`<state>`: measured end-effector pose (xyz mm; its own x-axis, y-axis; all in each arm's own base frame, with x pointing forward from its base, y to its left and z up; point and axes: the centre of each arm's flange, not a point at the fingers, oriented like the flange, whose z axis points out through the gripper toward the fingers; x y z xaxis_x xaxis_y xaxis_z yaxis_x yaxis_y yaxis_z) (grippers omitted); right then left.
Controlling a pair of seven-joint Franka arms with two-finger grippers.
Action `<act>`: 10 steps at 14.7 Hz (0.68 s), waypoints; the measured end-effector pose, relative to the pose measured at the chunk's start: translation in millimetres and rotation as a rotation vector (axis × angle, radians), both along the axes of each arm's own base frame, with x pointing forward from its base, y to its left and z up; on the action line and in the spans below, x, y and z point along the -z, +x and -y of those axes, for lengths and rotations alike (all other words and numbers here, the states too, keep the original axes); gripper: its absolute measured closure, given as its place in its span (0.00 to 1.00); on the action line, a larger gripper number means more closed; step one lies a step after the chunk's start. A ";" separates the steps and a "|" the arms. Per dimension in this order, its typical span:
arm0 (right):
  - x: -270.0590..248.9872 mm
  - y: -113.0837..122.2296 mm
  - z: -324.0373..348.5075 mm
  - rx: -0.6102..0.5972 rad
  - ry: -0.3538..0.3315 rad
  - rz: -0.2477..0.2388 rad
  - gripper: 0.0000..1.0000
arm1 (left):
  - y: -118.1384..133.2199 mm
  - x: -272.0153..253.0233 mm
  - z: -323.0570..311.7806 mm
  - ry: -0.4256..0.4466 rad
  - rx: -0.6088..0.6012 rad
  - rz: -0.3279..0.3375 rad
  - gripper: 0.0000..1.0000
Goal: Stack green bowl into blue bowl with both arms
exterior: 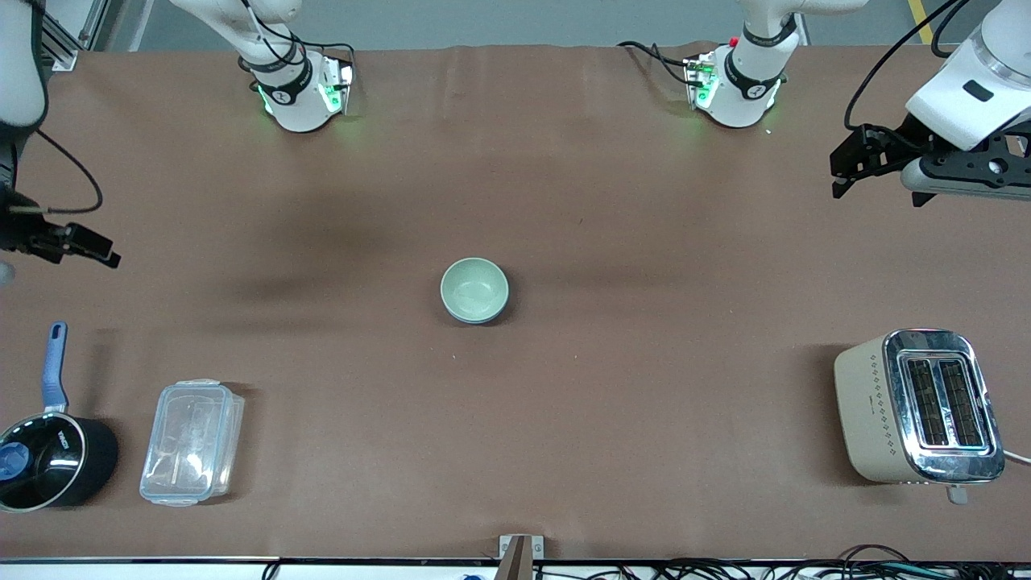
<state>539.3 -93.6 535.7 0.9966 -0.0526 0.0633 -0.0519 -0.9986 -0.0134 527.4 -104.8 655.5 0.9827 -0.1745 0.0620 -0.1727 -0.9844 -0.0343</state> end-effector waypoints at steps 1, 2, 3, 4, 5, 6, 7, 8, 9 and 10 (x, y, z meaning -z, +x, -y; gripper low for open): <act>-18.6 -6.6 -25.0 -0.031 -0.008 0.015 0.00 | -0.1 0.0 0.3 0.000 0.000 0.000 0.00; -34.5 -16.0 -50.2 -0.040 -0.012 0.014 0.00 | -0.1 -0.1 0.3 0.000 0.001 0.000 0.00; -50.5 -29.3 -78.1 -0.039 -0.019 0.003 0.00 | -0.1 -0.1 0.4 -0.001 0.001 0.000 0.00; -65.5 -43.9 -102.9 -0.037 -0.031 -0.004 0.00 | -0.1 -0.2 0.4 -0.003 0.000 0.000 0.00; -78.9 -57.6 -120.5 -0.037 -0.044 -0.001 0.00 | -0.1 -0.2 0.5 -0.006 0.000 -0.001 0.00; -89.3 -68.4 -129.2 -0.033 -0.053 0.008 0.00 | -0.2 -0.1 0.6 -0.008 0.000 -0.002 0.00; -95.4 -75.1 -129.6 -0.027 -0.057 0.014 0.00 | -0.5 0.1 0.7 -0.009 0.000 -0.004 0.00; -97.0 -77.8 -125.0 -0.017 -0.057 0.015 0.00 | -0.6 0.2 0.8 -0.009 0.000 -0.006 0.00; -95.5 -78.1 -118.6 -0.005 -0.055 0.009 0.00 | -0.7 0.3 0.8 -0.010 0.000 -0.007 0.00; -92.5 -77.8 -112.8 0.005 -0.052 -0.003 0.00 | -0.9 0.4 1.0 -0.009 0.000 -0.008 0.00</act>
<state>461.5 19.2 628.3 0.9965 -0.0546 0.0636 -0.0572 -0.9976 0.0392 526.5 -105.7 655.1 0.9831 -0.1744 0.0558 -0.1733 -0.9846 -0.0236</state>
